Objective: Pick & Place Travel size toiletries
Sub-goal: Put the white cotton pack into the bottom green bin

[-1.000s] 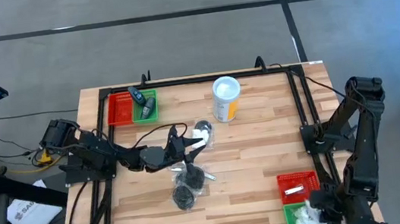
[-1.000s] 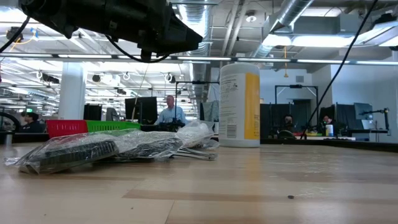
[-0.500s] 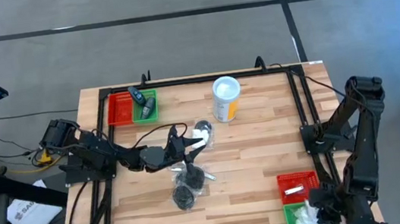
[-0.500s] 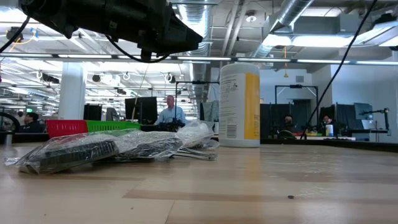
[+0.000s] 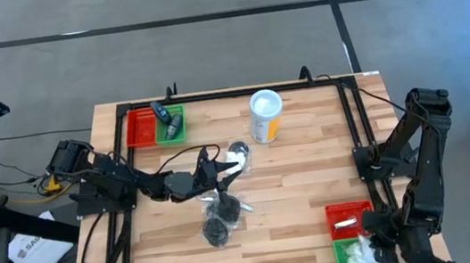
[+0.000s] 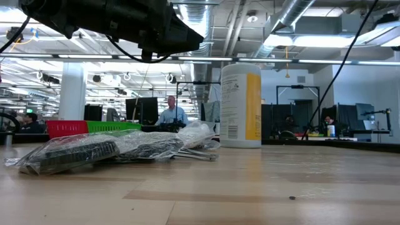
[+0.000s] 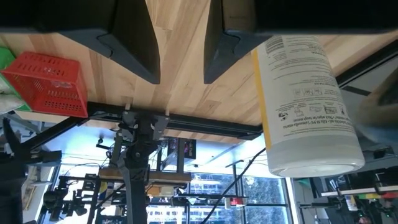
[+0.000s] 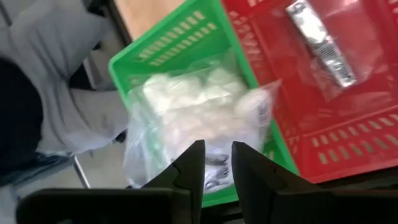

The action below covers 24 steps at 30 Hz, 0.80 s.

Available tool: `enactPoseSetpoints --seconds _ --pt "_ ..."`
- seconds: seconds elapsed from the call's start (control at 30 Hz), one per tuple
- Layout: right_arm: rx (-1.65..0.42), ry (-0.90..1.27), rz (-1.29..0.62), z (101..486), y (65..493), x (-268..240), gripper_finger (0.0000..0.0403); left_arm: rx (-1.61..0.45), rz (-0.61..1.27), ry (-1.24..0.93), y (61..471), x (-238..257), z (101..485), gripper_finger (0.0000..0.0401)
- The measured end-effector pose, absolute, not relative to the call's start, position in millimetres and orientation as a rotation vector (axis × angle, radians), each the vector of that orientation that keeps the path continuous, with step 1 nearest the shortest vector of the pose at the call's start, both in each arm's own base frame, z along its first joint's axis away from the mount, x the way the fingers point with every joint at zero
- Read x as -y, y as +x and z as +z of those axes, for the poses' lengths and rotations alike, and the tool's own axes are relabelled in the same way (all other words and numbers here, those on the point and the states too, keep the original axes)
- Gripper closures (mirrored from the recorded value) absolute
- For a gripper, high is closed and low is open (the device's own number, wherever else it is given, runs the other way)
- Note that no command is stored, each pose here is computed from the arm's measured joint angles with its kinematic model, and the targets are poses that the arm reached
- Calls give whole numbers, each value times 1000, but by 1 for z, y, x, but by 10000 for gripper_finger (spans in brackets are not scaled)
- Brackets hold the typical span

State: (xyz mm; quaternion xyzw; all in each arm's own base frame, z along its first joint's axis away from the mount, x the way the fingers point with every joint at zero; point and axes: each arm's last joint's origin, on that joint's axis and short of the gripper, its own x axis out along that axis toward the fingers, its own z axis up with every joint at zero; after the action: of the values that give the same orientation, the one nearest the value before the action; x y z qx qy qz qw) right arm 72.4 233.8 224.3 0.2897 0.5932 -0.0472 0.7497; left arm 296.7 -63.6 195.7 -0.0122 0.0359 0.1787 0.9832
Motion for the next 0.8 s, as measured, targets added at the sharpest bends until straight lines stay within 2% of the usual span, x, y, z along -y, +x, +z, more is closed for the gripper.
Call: enactPoseSetpoints --seconds 0.27,0.8 --pt "-1379 537 -128 207 83 -239 331 -75 360 -23 297 64 195 288" --pt "-1380 429 -59 181 105 -253 331 -75 360 -25 297 64 195 288"
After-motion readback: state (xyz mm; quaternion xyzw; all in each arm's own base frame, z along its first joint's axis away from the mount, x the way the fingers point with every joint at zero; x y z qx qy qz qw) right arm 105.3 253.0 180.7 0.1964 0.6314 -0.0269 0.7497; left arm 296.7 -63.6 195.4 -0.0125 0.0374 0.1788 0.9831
